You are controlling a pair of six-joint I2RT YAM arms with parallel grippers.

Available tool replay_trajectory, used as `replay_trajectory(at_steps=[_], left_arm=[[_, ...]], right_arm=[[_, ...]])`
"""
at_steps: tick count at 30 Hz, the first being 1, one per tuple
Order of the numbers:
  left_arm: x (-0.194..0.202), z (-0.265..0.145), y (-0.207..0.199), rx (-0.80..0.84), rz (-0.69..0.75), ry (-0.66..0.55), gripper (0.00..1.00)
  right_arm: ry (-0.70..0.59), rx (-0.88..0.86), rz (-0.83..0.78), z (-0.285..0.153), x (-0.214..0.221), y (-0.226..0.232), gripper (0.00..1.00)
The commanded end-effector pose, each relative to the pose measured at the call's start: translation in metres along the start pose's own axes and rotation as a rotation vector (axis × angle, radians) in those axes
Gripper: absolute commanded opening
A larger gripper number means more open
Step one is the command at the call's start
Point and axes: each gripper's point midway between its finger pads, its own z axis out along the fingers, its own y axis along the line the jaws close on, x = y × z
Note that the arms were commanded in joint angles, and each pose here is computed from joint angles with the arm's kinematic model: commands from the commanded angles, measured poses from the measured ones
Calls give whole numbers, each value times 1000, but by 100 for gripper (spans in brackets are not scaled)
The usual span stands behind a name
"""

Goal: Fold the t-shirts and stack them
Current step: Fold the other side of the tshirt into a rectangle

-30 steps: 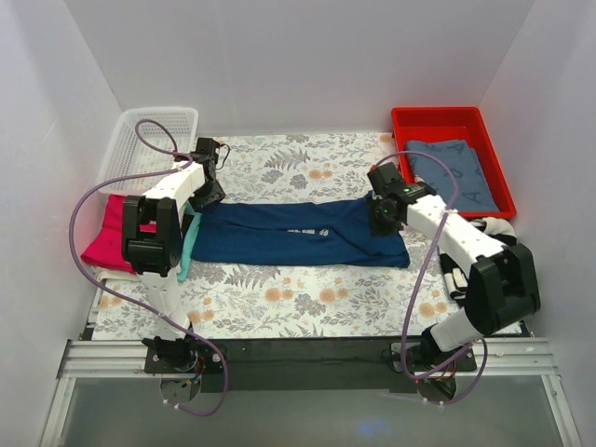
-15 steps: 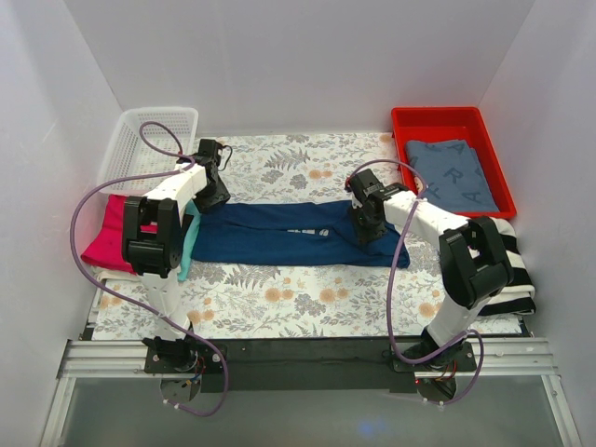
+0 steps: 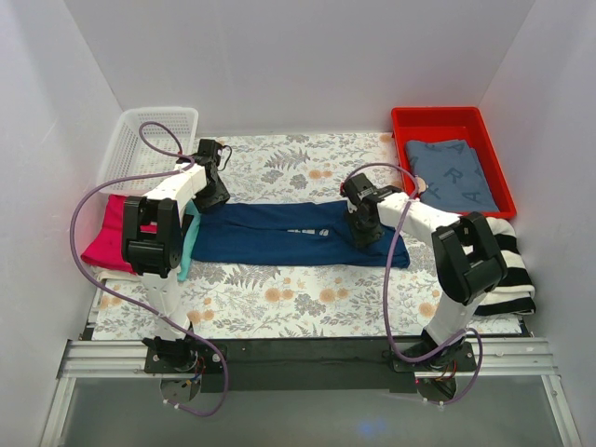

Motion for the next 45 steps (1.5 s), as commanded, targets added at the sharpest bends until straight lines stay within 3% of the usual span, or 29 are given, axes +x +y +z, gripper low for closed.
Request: replay_trajectory(at_steps=[1, 6, 9, 13, 28, 36, 42, 45], left_arm=[[-7, -13, -2, 27, -2, -25, 48], [-7, -14, -3, 32, -3, -24, 48], [-7, -15, -2, 30, -1, -24, 48], [-8, -16, -1, 27, 0, -28, 48], [-5, -14, 3, 13, 10, -27, 48], [0, -10, 3, 16, 15, -13, 48], [4, -8, 2, 20, 19, 5, 48], [4, -8, 2, 20, 15, 2, 48]], right_arm=[[36, 68, -7, 10, 8, -11, 36], [33, 136, 10, 16, -2, -21, 36], [20, 151, 18, 15, -11, -22, 30], [-6, 161, 26, 8, -21, -23, 1], [-119, 26, 18, -53, -53, -3, 1], [-103, 206, 87, -36, -55, -38, 1], [-98, 347, 160, -13, -85, -69, 30], [-106, 360, 170, -5, -101, -75, 33]])
